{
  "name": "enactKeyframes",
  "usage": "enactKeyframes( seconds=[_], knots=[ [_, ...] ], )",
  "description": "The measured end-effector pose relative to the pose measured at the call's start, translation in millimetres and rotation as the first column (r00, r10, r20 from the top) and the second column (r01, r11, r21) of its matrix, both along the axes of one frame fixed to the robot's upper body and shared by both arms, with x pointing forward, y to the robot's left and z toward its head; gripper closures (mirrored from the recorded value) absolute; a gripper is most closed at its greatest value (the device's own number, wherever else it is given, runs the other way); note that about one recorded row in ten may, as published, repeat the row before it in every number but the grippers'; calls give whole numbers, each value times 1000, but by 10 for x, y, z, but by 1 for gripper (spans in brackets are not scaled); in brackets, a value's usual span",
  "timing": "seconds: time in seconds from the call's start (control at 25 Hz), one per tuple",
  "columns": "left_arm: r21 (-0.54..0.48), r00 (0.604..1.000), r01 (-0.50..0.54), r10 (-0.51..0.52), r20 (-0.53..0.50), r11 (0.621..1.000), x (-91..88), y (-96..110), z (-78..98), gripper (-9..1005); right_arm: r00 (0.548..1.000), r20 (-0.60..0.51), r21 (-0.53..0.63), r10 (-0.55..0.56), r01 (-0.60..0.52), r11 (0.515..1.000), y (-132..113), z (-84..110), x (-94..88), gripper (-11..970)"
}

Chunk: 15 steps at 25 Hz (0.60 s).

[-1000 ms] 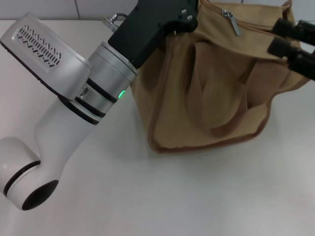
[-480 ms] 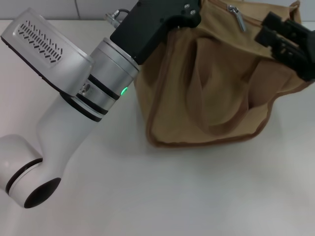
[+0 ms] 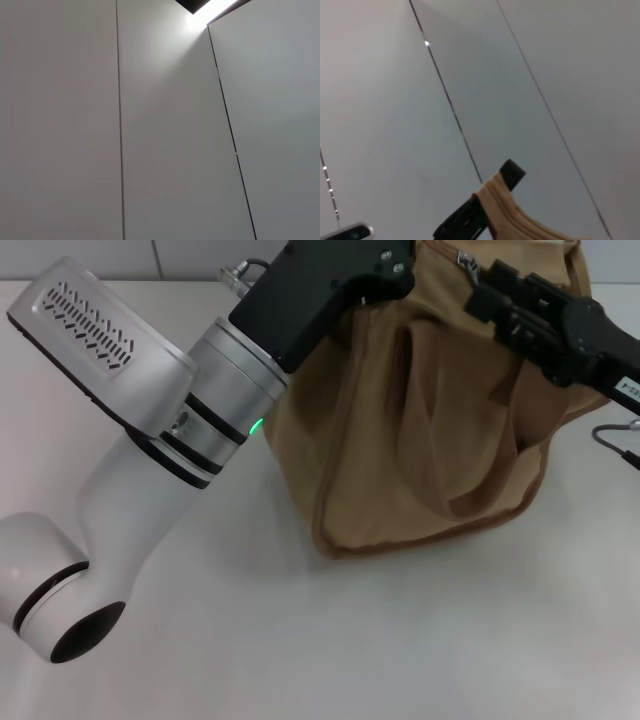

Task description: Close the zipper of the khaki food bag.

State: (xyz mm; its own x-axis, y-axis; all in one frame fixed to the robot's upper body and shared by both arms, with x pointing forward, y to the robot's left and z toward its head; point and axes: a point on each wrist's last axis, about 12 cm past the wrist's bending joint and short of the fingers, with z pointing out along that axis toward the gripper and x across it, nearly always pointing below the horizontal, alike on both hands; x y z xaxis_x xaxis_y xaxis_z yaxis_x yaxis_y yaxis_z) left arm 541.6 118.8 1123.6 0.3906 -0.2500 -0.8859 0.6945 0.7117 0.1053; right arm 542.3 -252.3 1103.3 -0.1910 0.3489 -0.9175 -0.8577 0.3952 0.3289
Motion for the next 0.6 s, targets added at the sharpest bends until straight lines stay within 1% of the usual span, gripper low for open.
enactKeyframes(
  seconds=[0.32, 0.6],
  knots=[
    [3, 1000, 2, -2, -3, 1000, 0, -11, -2, 911, 999, -7, -10, 36, -36, 999, 74, 13, 27, 352],
    [3, 1000, 3, -3, -4, 1000, -2, -17, -4, 910, 995, -77, 3, 66, -66, 998, 106, -6, 37, 354]
  ],
)
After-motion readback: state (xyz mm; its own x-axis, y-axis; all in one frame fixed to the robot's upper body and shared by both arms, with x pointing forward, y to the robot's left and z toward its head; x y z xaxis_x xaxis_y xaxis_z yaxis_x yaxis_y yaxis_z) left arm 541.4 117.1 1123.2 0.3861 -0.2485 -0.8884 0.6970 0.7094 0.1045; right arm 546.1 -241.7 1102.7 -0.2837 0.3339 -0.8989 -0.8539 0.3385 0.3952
